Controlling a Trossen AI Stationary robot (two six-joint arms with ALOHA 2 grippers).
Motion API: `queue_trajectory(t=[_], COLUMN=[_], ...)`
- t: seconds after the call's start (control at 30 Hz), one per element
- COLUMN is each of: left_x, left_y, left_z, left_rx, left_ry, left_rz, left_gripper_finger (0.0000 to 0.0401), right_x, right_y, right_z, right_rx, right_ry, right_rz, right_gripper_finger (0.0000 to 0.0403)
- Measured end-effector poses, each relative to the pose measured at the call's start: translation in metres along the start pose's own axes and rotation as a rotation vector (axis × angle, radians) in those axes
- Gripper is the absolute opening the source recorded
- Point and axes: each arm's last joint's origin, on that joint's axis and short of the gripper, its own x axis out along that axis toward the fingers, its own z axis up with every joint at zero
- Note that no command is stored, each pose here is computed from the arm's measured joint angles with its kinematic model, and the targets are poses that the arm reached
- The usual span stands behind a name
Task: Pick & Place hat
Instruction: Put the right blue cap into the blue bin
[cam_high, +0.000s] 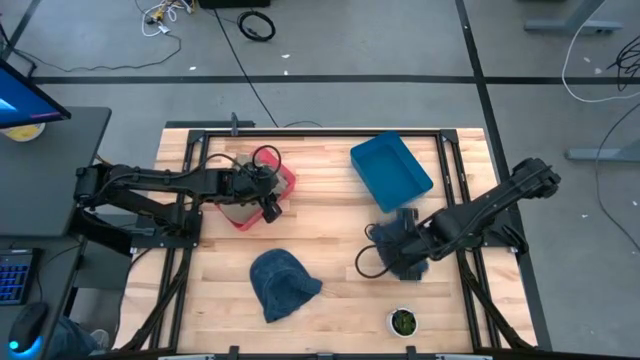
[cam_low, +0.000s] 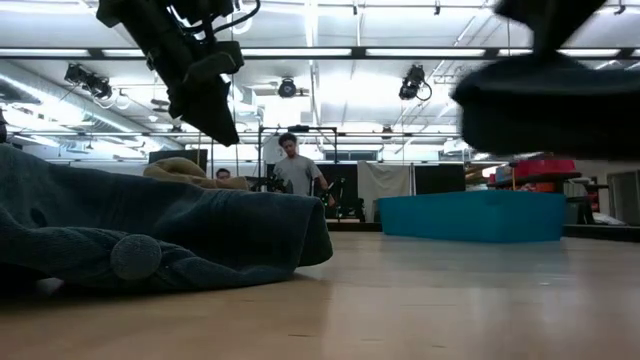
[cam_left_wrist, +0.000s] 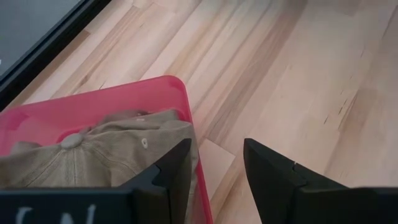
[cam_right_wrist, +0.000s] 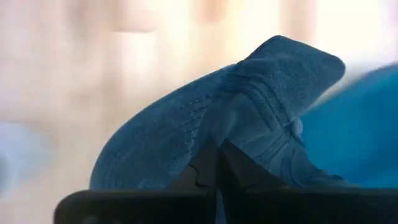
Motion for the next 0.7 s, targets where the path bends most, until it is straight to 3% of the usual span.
queue_trajectory(t=[0.17,0.3,0.4,0.57,0.7], left_x=[0.0,0.0,0.0,0.0,0.0], left_y=[0.0,0.0,0.0,0.0,0.0], left_z=[0.0,0.0,0.0,0.0,0.0], left_rx=[0.0,0.001,0.008,0.009,0.011], left_ry=[0.0,0.0,0.001,0.001,0.001], left_rz=[0.0,0.0,0.001,0.001,0.001], left_gripper_finger=[0.0149,0.0149,0.0149,0.0149,0.0149], right_x=[-0.012,-0.005,0.008,0.044,0.08], right_y=[-0.025,-0.055,-0.078,-0.114,-0.135], right_z=[0.005,0.012,0.012,0.009,0.012], right_rx=[-0.321,-0.392,-0.427,-0.491,-0.423], right_ry=[-0.031,0.023,0.134,0.282,0.211], right_rz=[-0.401,-0.689,-0.752,-0.758,-0.769], right_gripper_finger=[0.0003,0.0002,0.0002,0.0002,0.0002])
